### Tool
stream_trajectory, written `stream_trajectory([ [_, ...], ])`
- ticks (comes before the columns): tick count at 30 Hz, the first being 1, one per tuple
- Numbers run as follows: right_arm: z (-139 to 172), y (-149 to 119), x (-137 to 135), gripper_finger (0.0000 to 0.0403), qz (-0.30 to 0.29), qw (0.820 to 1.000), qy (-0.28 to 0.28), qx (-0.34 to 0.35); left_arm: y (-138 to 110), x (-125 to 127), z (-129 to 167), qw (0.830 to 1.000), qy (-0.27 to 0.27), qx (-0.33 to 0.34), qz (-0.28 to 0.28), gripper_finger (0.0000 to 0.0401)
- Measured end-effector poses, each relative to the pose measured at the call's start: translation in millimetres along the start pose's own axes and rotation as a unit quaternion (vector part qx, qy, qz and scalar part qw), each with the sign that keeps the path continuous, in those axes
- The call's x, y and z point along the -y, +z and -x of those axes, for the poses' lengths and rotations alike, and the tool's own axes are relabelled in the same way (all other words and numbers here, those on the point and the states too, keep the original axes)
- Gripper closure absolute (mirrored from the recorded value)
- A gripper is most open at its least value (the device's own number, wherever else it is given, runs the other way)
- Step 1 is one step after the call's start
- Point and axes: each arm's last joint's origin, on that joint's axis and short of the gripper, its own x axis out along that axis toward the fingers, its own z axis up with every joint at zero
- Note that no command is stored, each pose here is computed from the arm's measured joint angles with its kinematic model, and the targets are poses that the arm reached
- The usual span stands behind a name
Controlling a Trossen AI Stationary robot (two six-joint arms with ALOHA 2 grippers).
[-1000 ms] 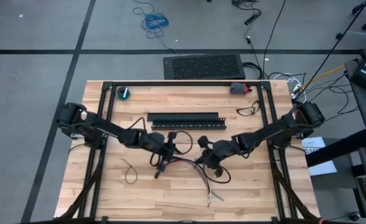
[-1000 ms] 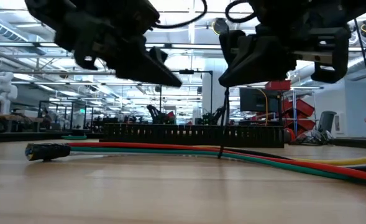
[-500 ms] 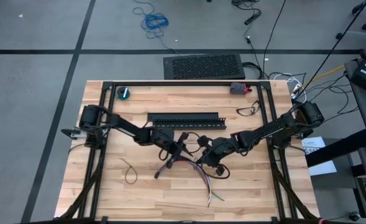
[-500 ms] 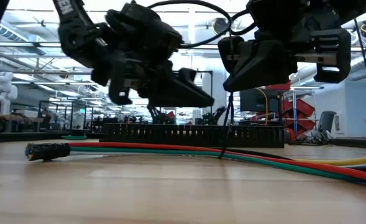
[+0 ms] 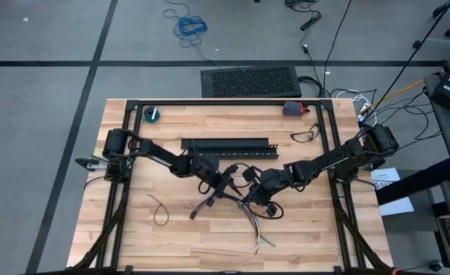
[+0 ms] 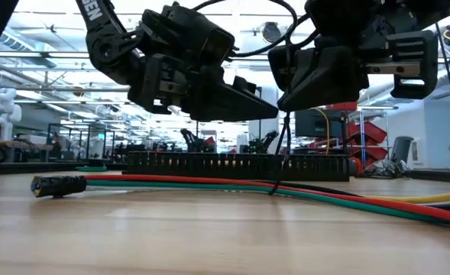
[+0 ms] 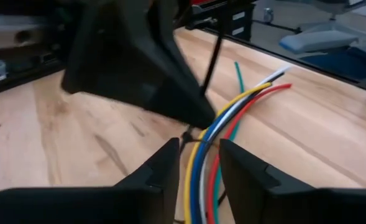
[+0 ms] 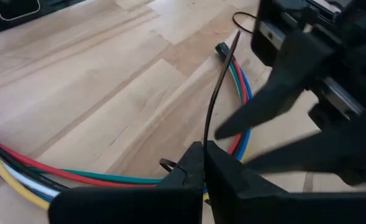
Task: Ziptie cables
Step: Wrap the cables together using a zip tie
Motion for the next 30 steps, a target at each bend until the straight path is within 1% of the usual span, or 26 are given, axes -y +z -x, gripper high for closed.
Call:
stream_trajectory([
  [4, 0.6, -1.3, 4.5, 0.0403, -0.004, 1.0, 0.001, 0.005, -1.0, -5.6, 3.1, 1.0, 0.009, 0.002, 0.001, 0.027],
  [9, 1.1, -3.7, 8.4, 0.0403, -0.008, 1.0, -0.002, 0.0, -1.2, -11.5, -3.8, 1.0, 0.011, 0.003, 0.0, 0.0267],
  [11, 0.9, -3.3, 9.0, 0.0403, -0.003, 1.0, -0.005, 0.003, -6.3, -12.2, -8.3, 1.0, 0.006, -0.005, 0.013, 0.0267],
  [14, 1.2, -2.6, 9.5, 0.0403, -0.002, 1.0, -0.007, 0.006, -10.3, -14.3, -15.6, 0.999, -0.016, 0.0, 0.033, 0.0267],
  [18, 1.2, -3.0, 9.6, 0.0403, -0.001, 1.0, -0.007, 0.004, -16.7, -14.3, -22.6, 0.999, -0.033, -0.005, 0.041, 0.0267],
  [22, 1.3, -4.2, 9.7, 0.0403, -0.003, 1.0, -0.005, -0.001, -16.0, -14.0, -22.9, 0.998, -0.039, -0.003, 0.042, 0.0267],
  [24, 1.3, -5.2, 9.3, 0.0403, -0.011, 1.0, -0.003, -0.006, -13.9, -13.9, -21.5, 0.998, -0.045, -0.003, 0.053, 0.0267],
  [30, 1.3, -6.1, 8.7, 0.0403, -0.015, 1.0, -0.003, -0.012, -10.2, -15.4, -19.7, 0.998, -0.046, 0.005, 0.051, 0.0267],
])
